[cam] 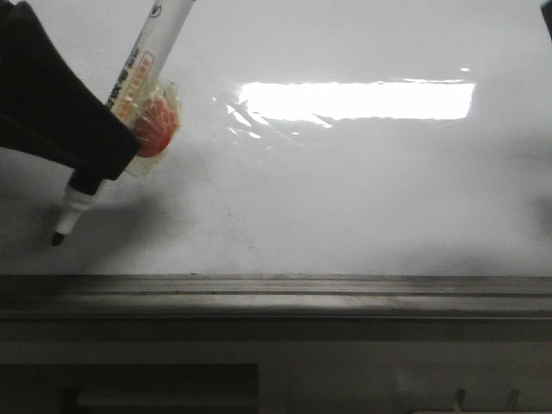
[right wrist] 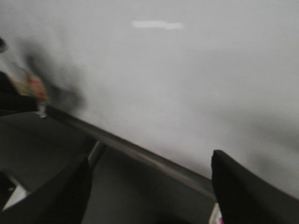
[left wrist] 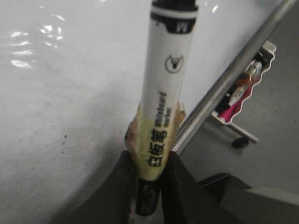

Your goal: Write number 6 on whiteboard

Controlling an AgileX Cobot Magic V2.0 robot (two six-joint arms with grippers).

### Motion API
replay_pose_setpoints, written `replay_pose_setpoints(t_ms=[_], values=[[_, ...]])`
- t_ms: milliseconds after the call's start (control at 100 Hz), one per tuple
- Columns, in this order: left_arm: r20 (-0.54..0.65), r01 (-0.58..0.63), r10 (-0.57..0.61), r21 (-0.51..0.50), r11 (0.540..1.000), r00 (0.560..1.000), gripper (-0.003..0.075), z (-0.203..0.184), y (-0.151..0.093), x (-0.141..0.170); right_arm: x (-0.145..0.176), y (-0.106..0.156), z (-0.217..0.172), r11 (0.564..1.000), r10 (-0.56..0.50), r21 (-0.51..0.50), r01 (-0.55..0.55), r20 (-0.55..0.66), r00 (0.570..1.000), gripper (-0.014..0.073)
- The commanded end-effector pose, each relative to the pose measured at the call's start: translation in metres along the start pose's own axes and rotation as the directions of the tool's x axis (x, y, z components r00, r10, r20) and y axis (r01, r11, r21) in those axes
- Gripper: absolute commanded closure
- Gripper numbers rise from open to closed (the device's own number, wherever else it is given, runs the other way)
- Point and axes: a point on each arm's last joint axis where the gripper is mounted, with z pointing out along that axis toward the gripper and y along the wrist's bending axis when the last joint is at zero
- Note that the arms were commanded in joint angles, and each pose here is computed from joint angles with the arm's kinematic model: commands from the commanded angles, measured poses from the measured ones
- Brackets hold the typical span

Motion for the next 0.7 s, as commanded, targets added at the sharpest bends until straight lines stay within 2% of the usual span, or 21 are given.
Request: replay_pose_setpoints(t_ms=[0, 160, 250, 500, 690], values=[[0.045, -0.067, 0.068, -0.015, 0.998, 0.997, 0.0741, -0.01, -0.003, -0.015, -0.026, 0.011, -0.001, 0.992, -0.014, -0.125, 0.017, 0.025, 1.0, 0.0109], [0.025, -0.148, 0.148, 0.009, 0.989, 0.989, 0.0741, -0.005, -0.013, -0.021, -0.049, 0.015, 0.01, 0.967, -0.046, -0.253, 0.023, -0.083, 0.996, 0.0109], [0.017, -0.178, 0.178, 0.027, 0.984, 0.984, 0.0741, 0.001, -0.018, -0.026, -0.061, 0.026, 0.02, 0.947, -0.107, -0.315, 0.066, -0.115, 0.988, 0.0109], [0.023, -0.197, 0.196, 0.025, 0.98, 0.98, 0.0741, 0.005, -0.019, -0.036, -0.08, 0.053, 0.057, 0.922, -0.253, -0.34, 0.184, -0.173, 0.952, 0.0109], [0.013, -0.208, 0.208, 0.023, 0.978, 0.978, 0.0741, 0.006, -0.018, -0.038, -0.095, 0.064, 0.082, 0.904, -0.284, -0.38, 0.197, -0.189, 0.94, 0.0109]])
